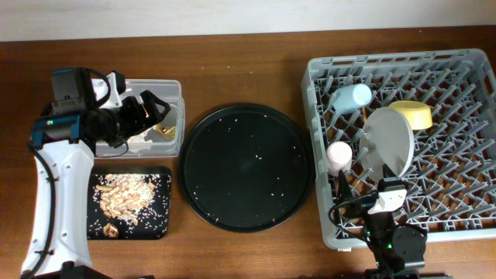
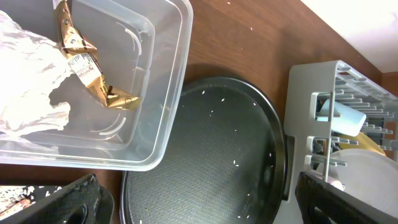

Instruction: Sort waste into correct bins and load items into the dishwasher rack

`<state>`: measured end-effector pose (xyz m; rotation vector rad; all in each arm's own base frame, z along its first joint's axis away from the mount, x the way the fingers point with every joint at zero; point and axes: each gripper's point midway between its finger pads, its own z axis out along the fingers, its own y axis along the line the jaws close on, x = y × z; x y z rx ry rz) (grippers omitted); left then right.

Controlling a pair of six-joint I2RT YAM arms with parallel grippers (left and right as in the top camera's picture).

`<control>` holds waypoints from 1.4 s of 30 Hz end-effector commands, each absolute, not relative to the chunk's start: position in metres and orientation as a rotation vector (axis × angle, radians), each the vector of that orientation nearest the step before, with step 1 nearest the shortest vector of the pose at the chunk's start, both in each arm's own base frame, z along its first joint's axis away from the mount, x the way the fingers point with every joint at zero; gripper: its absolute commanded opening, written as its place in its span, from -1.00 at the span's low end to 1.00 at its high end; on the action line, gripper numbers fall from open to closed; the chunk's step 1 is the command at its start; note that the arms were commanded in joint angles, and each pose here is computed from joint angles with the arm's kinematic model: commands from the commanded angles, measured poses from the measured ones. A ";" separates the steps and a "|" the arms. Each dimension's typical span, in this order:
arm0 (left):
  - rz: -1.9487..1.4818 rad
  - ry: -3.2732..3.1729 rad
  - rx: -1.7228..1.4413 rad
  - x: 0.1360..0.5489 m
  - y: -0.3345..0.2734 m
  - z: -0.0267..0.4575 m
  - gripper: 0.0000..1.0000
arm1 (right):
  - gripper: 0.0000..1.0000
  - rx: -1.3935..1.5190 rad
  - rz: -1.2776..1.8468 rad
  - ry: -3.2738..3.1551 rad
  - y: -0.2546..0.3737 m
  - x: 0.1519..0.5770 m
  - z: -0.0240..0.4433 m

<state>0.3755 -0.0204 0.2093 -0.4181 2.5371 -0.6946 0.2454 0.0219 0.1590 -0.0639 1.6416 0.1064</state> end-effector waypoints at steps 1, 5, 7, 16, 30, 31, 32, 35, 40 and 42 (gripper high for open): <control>-0.684 2.481 -0.363 0.369 -0.025 0.232 0.99 | 0.97 -0.042 0.097 1.645 0.019 0.245 0.157; -0.641 2.360 -0.237 0.344 -0.044 0.283 0.99 | 0.97 -0.042 0.097 1.645 0.019 0.245 0.157; -0.571 2.273 -0.177 0.324 -0.050 0.314 0.99 | 0.97 -0.042 0.097 1.645 0.019 0.245 0.157; -0.347 2.019 -0.108 0.224 -0.044 0.325 0.99 | 0.97 -0.042 0.097 1.645 0.019 0.245 0.157; -0.366 1.499 -0.085 0.244 -0.036 0.221 1.00 | 0.97 -0.042 0.097 1.645 0.019 0.245 0.157; -0.365 1.503 -0.086 0.245 -0.036 0.215 0.99 | 0.97 -0.042 0.097 1.645 0.019 0.245 0.157; -0.363 1.513 -0.089 0.245 -0.035 0.206 0.99 | 0.97 -0.042 0.097 1.645 0.019 0.245 0.157; -0.352 1.538 -0.100 0.247 -0.033 0.189 0.99 | 0.97 -0.042 0.097 1.645 0.019 0.245 0.157; -0.328 1.637 -0.130 0.244 -0.028 0.161 0.99 | 0.97 -0.042 0.097 1.645 0.019 0.245 0.157; -0.309 1.646 -0.149 0.245 -0.023 0.158 0.99 | 0.97 -0.042 0.097 1.645 0.019 0.245 0.157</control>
